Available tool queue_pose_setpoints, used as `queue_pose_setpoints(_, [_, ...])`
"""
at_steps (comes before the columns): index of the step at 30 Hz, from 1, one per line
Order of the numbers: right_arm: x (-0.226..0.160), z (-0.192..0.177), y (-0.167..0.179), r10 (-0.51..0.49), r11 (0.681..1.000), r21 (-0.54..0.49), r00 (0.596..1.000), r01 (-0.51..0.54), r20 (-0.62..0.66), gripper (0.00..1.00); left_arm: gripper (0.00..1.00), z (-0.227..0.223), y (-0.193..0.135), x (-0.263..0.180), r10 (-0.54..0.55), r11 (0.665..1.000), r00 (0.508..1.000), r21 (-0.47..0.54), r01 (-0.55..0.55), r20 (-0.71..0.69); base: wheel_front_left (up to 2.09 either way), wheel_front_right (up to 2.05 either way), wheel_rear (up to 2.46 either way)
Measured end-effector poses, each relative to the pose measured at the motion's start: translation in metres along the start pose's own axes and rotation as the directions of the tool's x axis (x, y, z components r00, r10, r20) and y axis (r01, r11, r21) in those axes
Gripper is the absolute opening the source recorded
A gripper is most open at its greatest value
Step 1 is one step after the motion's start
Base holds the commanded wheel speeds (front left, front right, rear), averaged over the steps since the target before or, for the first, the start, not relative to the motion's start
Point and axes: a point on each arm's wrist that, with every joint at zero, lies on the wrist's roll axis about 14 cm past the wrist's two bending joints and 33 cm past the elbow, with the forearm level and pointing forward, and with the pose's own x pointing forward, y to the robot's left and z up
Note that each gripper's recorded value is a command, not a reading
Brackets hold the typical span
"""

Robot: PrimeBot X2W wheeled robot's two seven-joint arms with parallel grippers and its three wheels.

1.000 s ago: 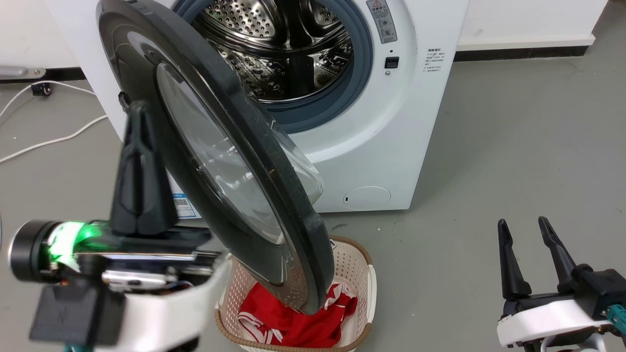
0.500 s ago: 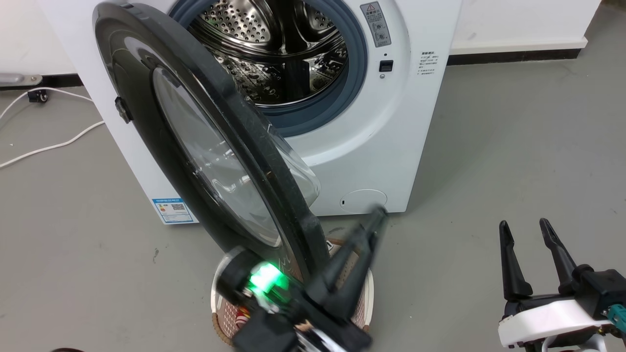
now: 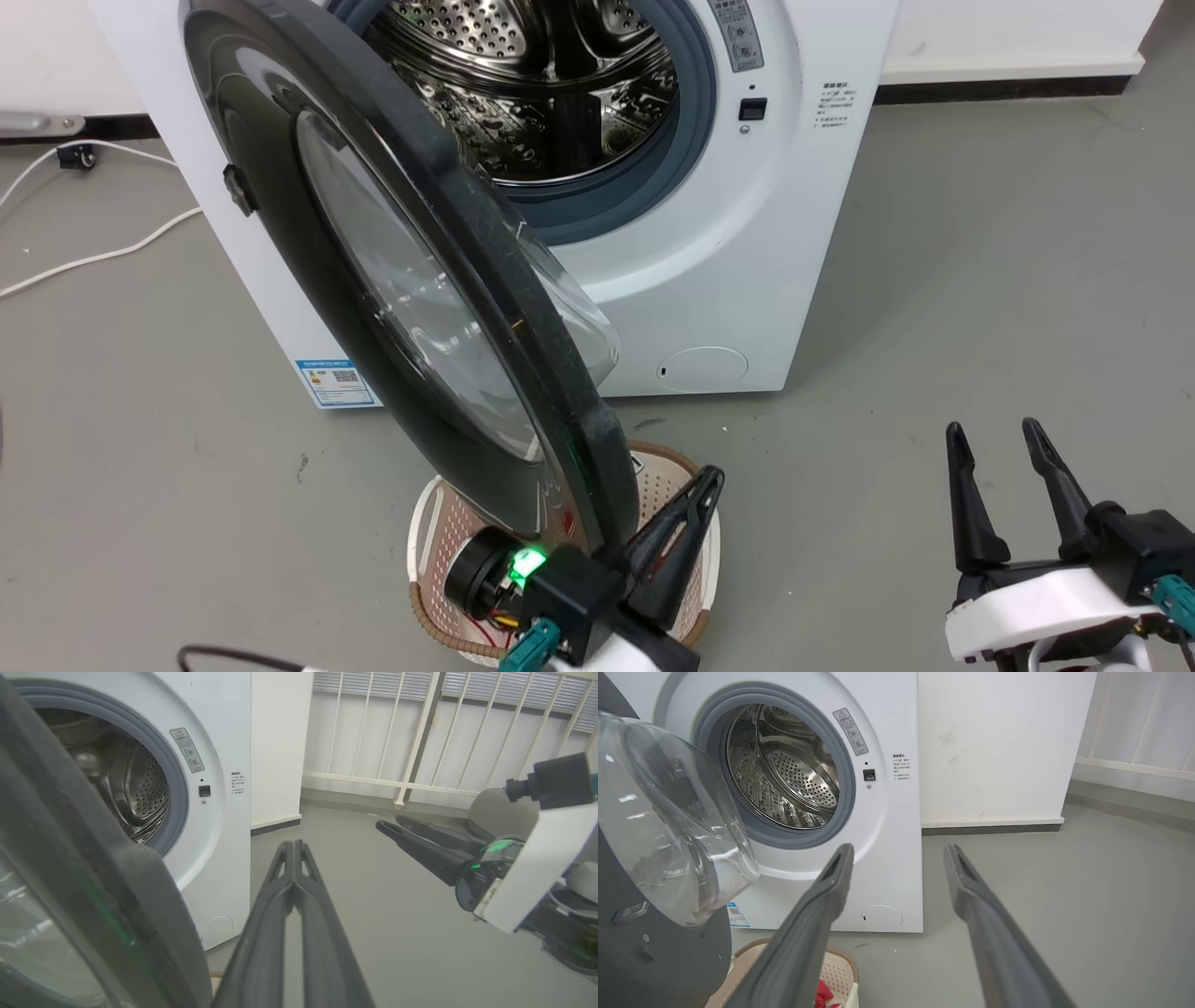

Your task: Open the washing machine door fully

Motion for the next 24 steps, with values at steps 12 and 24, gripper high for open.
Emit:
queue_pose_setpoints(12, [0.0,-0.006,-0.006,-0.019,1.0,0.003,1.0,0.019,-0.021,1.0,0.0,-0.013,0.023,0.021,0.068,0.998,0.997,-0.016,-0.068,0.019,0.0,0.0,0.0])
queue_pose_setpoints(24, [0.003,-0.011,-0.004,-0.013,1.0,0.016,0.999,0.014,-0.037,1.0,0.0,-0.022,0.047,0.017,0.179,0.984,0.984,0.001,-0.179,0.008,0.0,0.0,0.0])
